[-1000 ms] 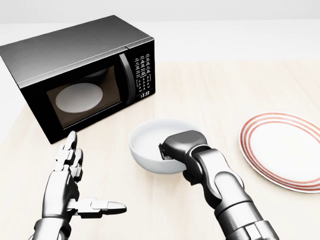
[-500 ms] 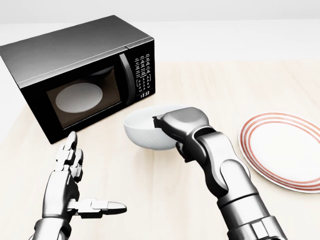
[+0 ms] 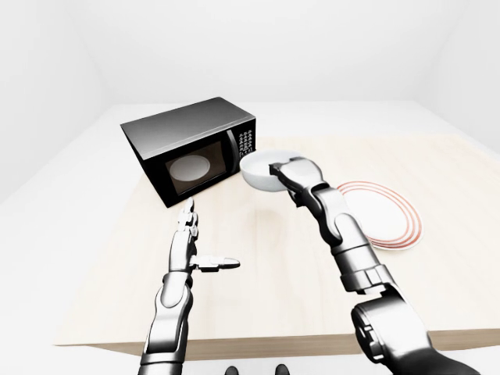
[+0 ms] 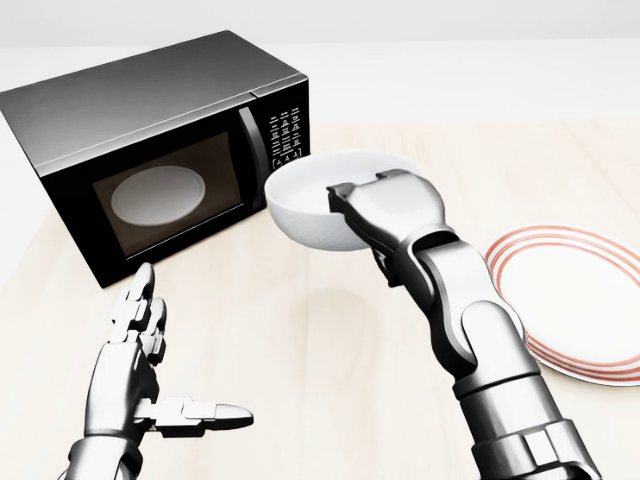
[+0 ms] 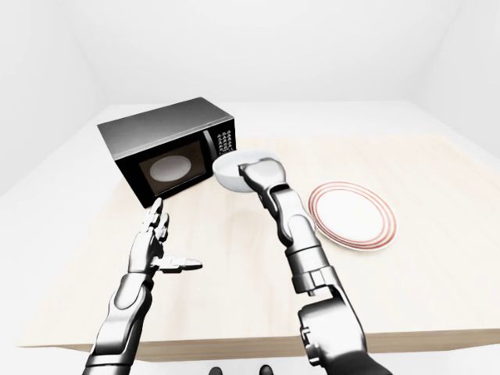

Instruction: Pick up the white bowl and put it on the plate.

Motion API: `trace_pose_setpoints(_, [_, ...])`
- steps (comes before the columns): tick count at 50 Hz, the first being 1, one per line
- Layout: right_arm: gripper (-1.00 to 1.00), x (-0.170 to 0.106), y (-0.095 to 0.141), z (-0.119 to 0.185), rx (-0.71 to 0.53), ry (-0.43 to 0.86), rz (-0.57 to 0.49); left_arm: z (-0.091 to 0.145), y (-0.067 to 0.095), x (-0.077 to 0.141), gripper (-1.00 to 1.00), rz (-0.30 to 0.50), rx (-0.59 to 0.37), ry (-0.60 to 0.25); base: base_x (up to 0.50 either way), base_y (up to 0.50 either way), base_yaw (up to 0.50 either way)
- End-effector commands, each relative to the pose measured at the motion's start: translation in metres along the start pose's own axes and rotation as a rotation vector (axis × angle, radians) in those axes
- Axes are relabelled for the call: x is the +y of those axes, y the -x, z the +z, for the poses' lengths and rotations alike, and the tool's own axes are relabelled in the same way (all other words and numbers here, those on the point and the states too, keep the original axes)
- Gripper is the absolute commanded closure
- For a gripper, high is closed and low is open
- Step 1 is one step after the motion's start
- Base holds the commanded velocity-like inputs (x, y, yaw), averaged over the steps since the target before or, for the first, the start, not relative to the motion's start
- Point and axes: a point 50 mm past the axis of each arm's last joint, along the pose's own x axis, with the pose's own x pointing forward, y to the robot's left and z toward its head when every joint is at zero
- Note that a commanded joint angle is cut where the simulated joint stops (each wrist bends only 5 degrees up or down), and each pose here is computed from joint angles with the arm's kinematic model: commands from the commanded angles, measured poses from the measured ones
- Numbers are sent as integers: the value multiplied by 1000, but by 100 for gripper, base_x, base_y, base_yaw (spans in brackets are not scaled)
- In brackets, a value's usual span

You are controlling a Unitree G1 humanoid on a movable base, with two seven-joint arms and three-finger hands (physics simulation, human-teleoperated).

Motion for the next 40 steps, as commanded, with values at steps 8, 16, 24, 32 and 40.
trace_pose_setpoints(8, [100, -24, -1, -16, 65, 128, -215, 0, -1, 0, -100, 1, 0, 1, 0, 0, 0])
trace_pose_setpoints(16, [100, -24, 1, -25, 99, 118, -223, -1, 0, 1, -100, 2, 1, 2, 0, 0, 0])
trace_pose_setpoints(24, [100, -20, 3, -36, 136, 114, -225, 0, 0, 1, -100, 2, 2, 2, 0, 0, 0])
trace_pose_setpoints(32, [100, -14, 8, -53, 182, 100, -222, 1, 0, 0, -100, 2, 2, 1, 0, 0, 0])
trace_pose_setpoints(40, [100, -15, 12, -74, 245, 90, -225, 0, -1, 0, -100, 2, 2, 1, 0, 0, 0])
